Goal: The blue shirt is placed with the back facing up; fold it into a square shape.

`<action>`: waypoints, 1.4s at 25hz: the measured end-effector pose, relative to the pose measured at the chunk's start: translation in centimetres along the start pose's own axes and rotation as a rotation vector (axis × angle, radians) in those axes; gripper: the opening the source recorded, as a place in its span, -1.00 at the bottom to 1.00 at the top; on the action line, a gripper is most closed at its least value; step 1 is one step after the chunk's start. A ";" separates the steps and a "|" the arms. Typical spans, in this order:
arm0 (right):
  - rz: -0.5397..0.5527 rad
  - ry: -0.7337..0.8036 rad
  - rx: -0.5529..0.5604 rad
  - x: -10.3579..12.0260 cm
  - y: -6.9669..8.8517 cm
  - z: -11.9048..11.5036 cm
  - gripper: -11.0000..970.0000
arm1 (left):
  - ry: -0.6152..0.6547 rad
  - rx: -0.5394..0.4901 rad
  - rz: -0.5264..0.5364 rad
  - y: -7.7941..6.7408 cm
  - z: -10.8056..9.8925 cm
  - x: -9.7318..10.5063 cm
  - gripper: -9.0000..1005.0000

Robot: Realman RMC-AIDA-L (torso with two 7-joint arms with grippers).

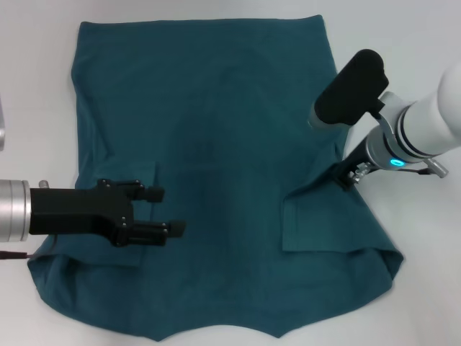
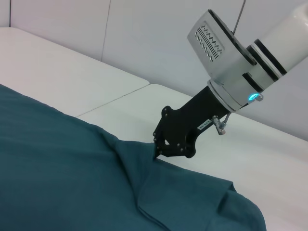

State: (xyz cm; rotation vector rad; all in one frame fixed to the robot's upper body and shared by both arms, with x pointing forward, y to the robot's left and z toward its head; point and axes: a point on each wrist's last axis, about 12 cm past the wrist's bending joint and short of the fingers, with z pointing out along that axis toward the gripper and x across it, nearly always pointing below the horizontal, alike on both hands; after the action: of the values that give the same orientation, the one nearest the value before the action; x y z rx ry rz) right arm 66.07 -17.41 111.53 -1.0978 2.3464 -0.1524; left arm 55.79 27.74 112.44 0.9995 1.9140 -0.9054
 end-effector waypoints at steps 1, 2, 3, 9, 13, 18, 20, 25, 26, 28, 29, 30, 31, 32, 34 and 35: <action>0.000 -0.010 0.000 -0.2 0.1 0.0 -0.95 | -0.001 -0.001 -0.001 0.0 0.0 0.0 0.67; 0.000 -0.020 -0.002 -0.3 0.2 0.0 -0.94 | -0.001 -0.001 -0.001 0.0 0.0 0.0 0.67; 0.001 -0.031 -0.004 -0.5 0.3 0.1 -0.95 | -0.001 -0.001 -0.001 0.0 0.0 0.0 0.67; -0.011 -0.073 -0.010 -1.6 0.8 0.3 -0.95 | -0.002 -0.004 0.002 0.0 -0.1 0.1 0.67; -0.016 -0.109 -0.020 -2.5 1.3 0.2 -0.95 | -0.006 -0.020 0.000 0.2 -0.2 0.2 0.67; -0.004 -0.131 -0.020 -2.7 1.1 -0.1 -0.95 | -0.007 -0.032 -0.004 0.3 -0.3 0.3 0.67; -0.004 -0.134 -0.019 -2.8 1.1 -0.2 -0.95 | -0.012 -0.037 -0.005 0.3 -0.4 0.3 0.67; 0.001 -0.126 -0.037 -2.3 1.2 -0.6 -0.95 | -0.013 -0.044 -0.016 0.3 -0.9 0.5 0.67; 0.003 -0.128 -0.040 -2.2 1.2 -0.8 -0.95 | -0.012 -0.047 -0.020 0.3 -1.0 0.7 0.67; 0.008 -0.139 -0.045 -1.9 1.2 -1.6 -0.95 | -0.010 -0.057 -0.033 0.2 -1.6 1.0 0.67; 0.012 -0.143 -0.048 -1.7 1.3 -1.9 -0.95 | -0.009 -0.064 -0.039 0.1 -1.9 1.1 0.67; 0.016 -0.152 -0.048 -1.5 1.3 -2.5 -0.95 | -0.009 -0.078 -0.049 -0.1 -2.5 1.1 0.67; 0.018 -0.155 -0.049 -1.4 1.3 -2.7 -0.95 | -0.010 -0.092 -0.060 -0.2 -3.0 1.1 0.67; 0.019 -0.162 -0.049 -1.2 1.3 -3.2 -0.94 | -0.011 -0.099 -0.068 -0.3 -3.2 1.2 0.67; 0.023 -0.173 -0.052 -0.9 1.3 -4.1 -0.94 | -0.011 -0.145 -0.115 -0.6 -4.6 1.2 0.67; 0.026 -0.174 -0.059 -0.8 1.3 -4.5 -0.94 | -0.011 -0.156 -0.127 -0.7 -4.9 1.2 0.67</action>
State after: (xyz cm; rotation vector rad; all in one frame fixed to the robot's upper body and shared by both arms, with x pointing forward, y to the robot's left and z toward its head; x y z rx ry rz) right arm 63.29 -16.52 115.22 -1.0632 2.2208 0.0212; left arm 53.20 31.98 113.71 0.7873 2.0233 -0.8159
